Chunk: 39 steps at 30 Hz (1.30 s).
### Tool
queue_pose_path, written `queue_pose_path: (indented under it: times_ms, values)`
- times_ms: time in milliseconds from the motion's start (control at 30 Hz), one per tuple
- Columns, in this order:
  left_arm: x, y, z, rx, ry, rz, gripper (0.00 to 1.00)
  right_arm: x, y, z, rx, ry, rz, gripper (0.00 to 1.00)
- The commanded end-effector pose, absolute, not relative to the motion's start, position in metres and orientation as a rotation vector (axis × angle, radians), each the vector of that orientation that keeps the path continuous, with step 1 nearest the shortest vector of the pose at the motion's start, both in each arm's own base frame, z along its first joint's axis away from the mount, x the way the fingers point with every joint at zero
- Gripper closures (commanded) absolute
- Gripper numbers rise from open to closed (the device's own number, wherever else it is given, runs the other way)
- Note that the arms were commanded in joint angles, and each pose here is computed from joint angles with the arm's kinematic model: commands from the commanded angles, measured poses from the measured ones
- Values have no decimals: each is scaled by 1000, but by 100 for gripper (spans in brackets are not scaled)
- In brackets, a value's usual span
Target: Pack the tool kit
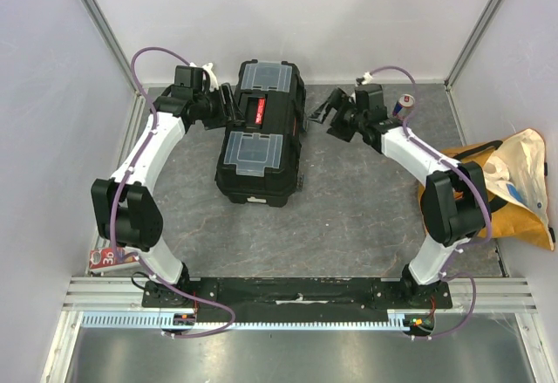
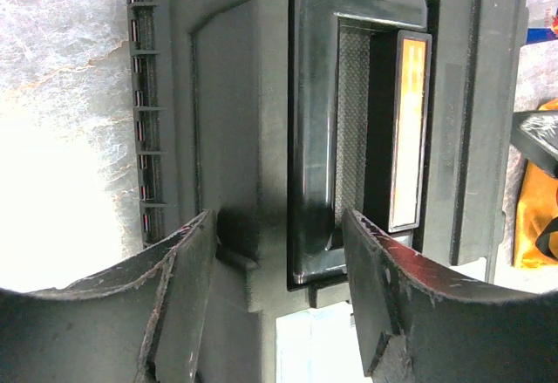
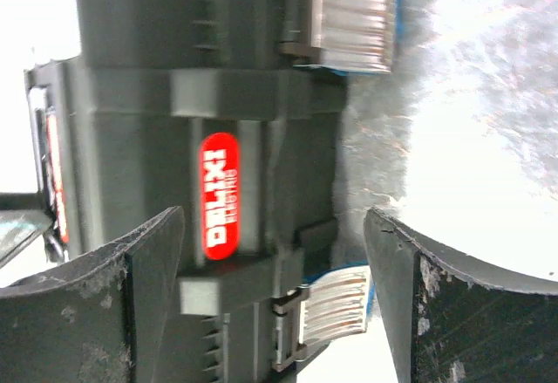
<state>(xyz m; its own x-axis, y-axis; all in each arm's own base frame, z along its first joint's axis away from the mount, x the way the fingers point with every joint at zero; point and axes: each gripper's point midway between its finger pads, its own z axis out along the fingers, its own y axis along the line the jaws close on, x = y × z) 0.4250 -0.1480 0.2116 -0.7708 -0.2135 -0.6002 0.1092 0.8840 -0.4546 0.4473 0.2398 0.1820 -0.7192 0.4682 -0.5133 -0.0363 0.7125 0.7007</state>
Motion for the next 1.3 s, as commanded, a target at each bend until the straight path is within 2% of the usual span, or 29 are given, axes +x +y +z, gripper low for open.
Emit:
queue_pose_path:
  times_ms: [0,233,333,567,833,1267]
  values:
    - [398,-160,216,-14,2415,-708,34,443,236,186,521,2136,1115,10]
    - [384,-172,207,-57,2461,-821,35,462,251,167,1004,1926,1582,7]
    - [378,-180,206,-79,2460,-906,36,478,252,172,1115,1792,1699,2]
    - [372,-190,211,-99,2435,-1007,37,512,241,166,1316,1612,1714,2]
    - [374,-195,214,-90,2419,-1051,38,527,253,147,1499,1586,1710,2]
    - [389,-163,208,-141,2430,-768,38,556,244,131,1552,1538,1567,2]
